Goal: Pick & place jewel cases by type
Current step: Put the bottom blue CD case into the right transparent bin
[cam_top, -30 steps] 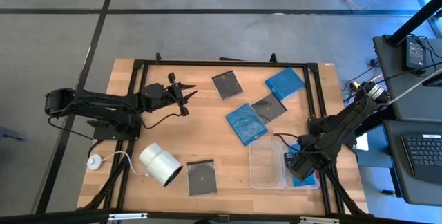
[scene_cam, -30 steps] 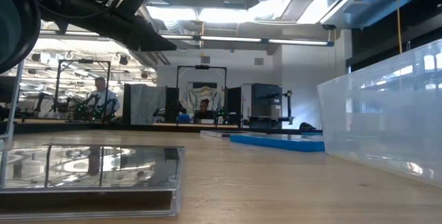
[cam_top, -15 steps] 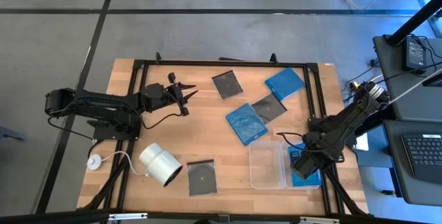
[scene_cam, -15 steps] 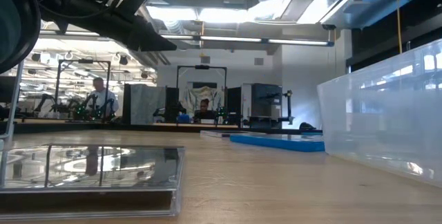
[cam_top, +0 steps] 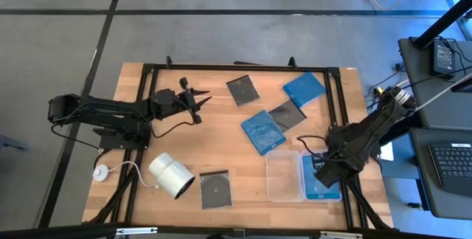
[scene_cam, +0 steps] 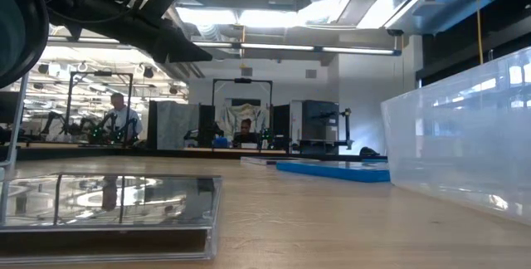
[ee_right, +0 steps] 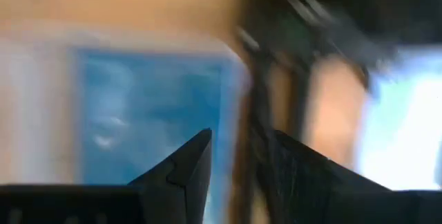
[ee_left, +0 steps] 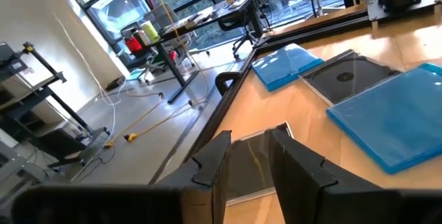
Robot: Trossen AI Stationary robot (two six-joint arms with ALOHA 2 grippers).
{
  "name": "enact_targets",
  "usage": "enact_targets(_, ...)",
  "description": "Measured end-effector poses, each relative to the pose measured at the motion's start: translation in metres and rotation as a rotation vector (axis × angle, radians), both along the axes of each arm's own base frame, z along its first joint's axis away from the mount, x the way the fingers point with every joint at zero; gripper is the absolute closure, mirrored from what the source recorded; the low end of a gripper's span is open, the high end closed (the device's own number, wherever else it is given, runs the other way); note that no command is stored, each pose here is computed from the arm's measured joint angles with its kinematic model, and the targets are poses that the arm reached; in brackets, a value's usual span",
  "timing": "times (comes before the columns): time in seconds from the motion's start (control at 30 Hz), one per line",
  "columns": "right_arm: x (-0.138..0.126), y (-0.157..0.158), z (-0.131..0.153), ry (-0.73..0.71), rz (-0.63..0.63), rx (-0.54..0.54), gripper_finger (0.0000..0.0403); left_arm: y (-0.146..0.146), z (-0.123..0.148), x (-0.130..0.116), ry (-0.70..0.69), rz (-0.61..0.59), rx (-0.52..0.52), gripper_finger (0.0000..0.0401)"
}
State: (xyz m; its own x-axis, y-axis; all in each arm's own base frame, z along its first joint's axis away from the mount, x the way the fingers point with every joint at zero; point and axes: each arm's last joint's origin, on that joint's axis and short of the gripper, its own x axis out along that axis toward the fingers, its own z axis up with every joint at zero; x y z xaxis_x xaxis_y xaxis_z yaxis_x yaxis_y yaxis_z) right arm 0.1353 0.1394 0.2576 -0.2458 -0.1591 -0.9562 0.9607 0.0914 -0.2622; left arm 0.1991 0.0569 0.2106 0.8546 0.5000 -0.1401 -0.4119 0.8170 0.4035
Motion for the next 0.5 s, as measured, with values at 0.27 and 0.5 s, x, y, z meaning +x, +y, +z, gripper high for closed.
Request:
enact_targets(0.27, 0.002, -0.023, 0.023, -0.397, 0.423, -0.350, 0.0253, 0.000, 0.000, 0.000, -0.040, 0.010, -0.066, 0.0303)
enact_targets(0.5, 0.005, -0.031, 0.033, -0.474, 0.690, -0.604, 0.0253, 0.000, 0.000, 0.000, -0.101, 0.025, -0.173, 0.0303)
